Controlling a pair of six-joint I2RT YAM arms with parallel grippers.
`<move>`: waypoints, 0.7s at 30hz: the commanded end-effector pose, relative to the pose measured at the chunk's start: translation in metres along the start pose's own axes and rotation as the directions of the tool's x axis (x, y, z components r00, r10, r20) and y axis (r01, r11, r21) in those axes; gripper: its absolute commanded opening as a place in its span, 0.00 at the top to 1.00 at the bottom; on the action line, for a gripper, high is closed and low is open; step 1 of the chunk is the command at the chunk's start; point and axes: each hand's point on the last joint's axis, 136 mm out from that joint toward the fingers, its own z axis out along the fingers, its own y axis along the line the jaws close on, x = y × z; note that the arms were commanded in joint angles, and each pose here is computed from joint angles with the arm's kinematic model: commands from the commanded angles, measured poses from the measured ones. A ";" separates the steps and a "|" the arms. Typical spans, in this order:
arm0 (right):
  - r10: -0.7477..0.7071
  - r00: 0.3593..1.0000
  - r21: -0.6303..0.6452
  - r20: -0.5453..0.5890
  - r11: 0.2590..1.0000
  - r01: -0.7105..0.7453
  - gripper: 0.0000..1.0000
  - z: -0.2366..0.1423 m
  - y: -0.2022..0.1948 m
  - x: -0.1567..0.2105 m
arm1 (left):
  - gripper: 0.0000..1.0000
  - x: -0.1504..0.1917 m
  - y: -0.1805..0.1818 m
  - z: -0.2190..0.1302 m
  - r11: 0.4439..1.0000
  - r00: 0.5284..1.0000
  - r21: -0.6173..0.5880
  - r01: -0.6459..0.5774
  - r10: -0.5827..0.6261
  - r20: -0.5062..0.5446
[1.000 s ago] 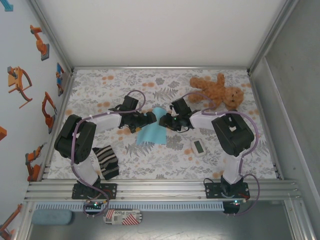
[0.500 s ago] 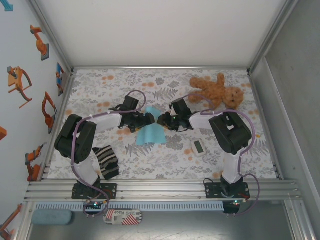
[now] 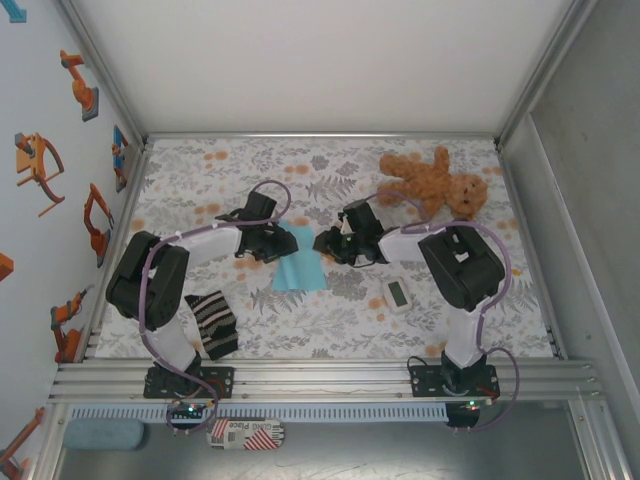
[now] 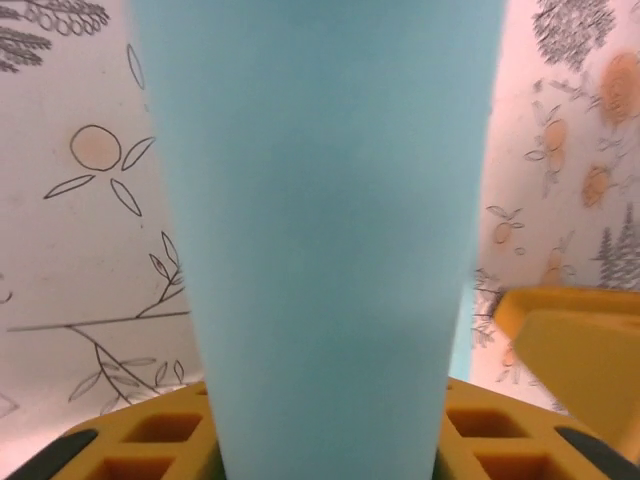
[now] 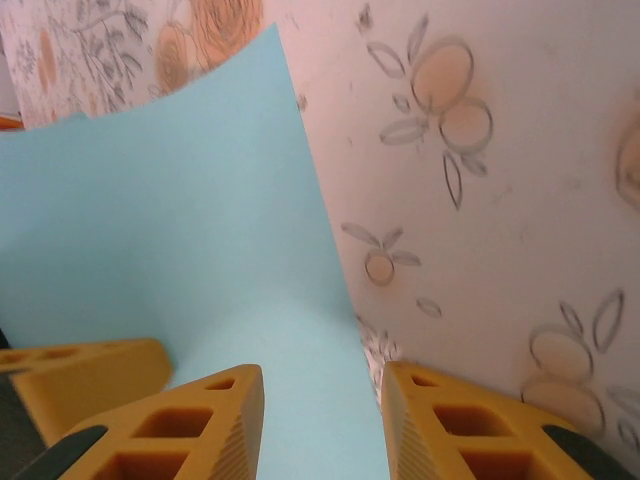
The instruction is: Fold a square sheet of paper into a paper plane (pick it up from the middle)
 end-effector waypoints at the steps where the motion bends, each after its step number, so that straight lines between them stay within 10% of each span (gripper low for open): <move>1: -0.037 0.998 0.035 0.049 0.999 0.035 0.64 -0.021 0.005 0.000 | 0.66 -0.007 -0.017 -0.026 0.998 0.998 0.041 -0.046 0.044 0.054; 9: -0.093 0.974 -0.110 0.204 0.987 0.118 0.58 -0.077 0.035 -0.029 | 0.75 -0.016 -0.061 -0.079 0.955 0.983 0.261 -0.139 0.102 0.150; 21: -0.156 0.976 -0.440 0.150 0.874 0.207 0.19 -0.116 0.111 -0.040 | 0.75 -0.039 -0.121 -0.164 0.773 0.986 0.622 -0.125 0.029 0.162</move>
